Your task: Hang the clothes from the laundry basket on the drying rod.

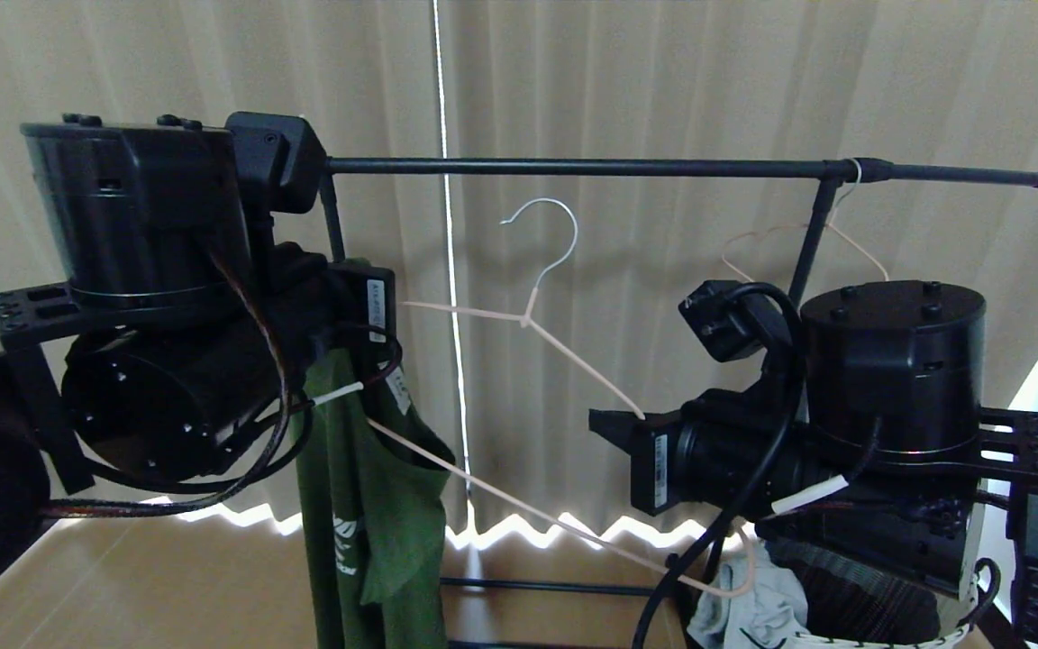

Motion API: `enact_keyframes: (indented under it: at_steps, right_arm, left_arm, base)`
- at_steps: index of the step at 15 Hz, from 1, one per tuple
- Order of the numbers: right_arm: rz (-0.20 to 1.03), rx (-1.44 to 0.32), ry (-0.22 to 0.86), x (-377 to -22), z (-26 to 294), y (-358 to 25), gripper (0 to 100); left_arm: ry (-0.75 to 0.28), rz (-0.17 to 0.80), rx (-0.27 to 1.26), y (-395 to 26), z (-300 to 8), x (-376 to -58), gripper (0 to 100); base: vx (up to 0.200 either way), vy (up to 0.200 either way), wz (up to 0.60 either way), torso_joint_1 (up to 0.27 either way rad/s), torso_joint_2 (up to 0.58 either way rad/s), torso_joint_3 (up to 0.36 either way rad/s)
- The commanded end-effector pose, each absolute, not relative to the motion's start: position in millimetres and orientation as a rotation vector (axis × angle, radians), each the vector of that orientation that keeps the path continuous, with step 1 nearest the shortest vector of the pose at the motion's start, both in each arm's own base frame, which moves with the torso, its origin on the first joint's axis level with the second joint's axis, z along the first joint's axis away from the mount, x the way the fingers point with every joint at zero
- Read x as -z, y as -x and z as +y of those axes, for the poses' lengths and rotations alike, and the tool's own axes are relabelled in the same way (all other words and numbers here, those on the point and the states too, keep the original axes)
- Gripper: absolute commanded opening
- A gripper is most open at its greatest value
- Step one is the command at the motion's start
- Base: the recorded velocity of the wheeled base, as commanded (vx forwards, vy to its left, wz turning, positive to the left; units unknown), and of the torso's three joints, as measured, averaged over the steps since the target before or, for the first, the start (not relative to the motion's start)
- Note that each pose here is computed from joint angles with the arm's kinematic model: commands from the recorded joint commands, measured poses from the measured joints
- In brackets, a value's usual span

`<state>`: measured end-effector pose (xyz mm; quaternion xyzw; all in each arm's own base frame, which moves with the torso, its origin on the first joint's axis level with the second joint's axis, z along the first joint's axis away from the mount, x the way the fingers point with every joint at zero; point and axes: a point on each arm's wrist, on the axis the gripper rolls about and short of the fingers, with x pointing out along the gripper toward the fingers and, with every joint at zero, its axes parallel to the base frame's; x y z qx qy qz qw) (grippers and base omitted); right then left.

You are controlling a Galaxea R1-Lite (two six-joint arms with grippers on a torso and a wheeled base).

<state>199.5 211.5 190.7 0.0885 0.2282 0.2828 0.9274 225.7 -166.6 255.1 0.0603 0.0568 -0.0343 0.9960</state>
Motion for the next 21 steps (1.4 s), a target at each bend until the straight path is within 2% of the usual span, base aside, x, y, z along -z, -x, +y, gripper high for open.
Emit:
enact_keyframes:
  at_steps: [1, 8, 14, 21]
  right_arm:
    - [0.471, -0.579, -0.18, -190, 212, -200, 0]
    - [0.475, -0.575, -0.176, -188, 211, -199, 0]
    - [0.441, -0.425, -0.17, -190, 195, -211, 0]
    - [0.404, -0.355, -0.19, -195, 186, -226, 0]
  left_arm:
    - [-0.114, 0.099, 0.114, -215, -174, -259, 0]
    - [-0.104, 0.085, 0.191, -201, -188, -263, 0]
    - [-0.118, 0.111, 0.013, -223, -148, -262, 0]
    - [-0.134, 0.133, -0.001, -218, -143, -257, 0]
  base:
    - [0.0, 0.0, 0.0, 0.0, 0.0, 0.0]
    - [0.0, 0.0, 0.0, 0.0, 0.0, 0.0]
    - [0.0, 0.0, 0.0, 0.0, 0.0, 0.0]
    - [0.0, 0.0, 0.0, 0.0, 0.0, 0.0]
